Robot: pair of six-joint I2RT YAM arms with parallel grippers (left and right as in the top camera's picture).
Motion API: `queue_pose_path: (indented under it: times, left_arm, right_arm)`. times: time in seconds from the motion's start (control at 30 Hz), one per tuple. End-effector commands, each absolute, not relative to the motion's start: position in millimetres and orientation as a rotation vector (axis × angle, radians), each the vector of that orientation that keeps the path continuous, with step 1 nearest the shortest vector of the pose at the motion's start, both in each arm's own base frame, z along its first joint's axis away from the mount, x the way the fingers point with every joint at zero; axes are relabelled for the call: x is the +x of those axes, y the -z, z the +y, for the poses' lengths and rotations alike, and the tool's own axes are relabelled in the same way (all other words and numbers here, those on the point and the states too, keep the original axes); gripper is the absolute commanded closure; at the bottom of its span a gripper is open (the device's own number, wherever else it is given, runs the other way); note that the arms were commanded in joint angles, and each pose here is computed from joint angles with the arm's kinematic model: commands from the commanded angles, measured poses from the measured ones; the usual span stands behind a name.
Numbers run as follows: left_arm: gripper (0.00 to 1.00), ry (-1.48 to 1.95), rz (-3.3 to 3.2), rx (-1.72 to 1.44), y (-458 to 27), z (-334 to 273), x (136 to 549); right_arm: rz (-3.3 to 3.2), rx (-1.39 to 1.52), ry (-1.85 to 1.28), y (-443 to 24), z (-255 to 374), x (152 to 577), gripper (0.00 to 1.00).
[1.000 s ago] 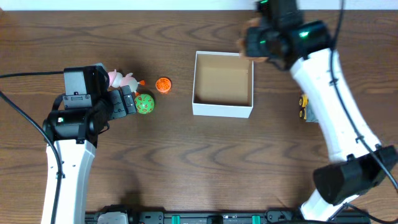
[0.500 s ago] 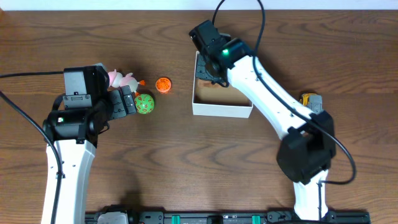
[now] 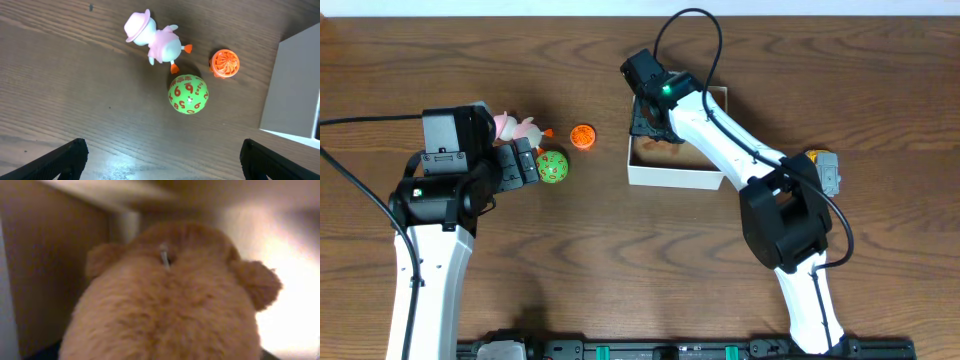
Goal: Pack container
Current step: 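Carry the hamster into the white box and release it, then move the right gripper to the yellow-grey toy truck and grasp it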
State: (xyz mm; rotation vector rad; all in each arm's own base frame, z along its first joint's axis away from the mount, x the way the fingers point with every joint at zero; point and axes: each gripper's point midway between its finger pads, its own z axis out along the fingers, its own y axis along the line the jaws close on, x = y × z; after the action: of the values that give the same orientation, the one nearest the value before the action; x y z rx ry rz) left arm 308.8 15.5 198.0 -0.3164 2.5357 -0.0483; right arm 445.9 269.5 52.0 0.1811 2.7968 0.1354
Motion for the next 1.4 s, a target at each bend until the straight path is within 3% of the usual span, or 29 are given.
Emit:
queue_pose_path:
  times: [0.0, 0.57, 0.83, 1.13, 1.37]
  left_arm:
    - [0.02, 0.043, 2.514, -0.319, -207, 18, 312]
    - [0.02, 0.043, 2.514, -0.319, -207, 18, 312]
    - [0.02, 0.043, 2.514, -0.319, -207, 18, 312]
    - [0.02, 0.043, 2.514, -0.319, -207, 18, 312]
    - [0.02, 0.043, 2.514, -0.319, -207, 18, 312]
  right_arm:
    - [2.786, 0.050, -0.109, -53, 267, 450, 0.28]
    - [2.617, 0.121, -0.190, -165, 229, 458, 0.15]
    - [2.616, 0.351, 0.042, -202, 121, 444, 0.11]
    - [2.846, 0.592, 0.300, -187, -14, 390, 0.09]
    - [3.007, 0.522, 0.213, -156, -55, 369, 0.07]
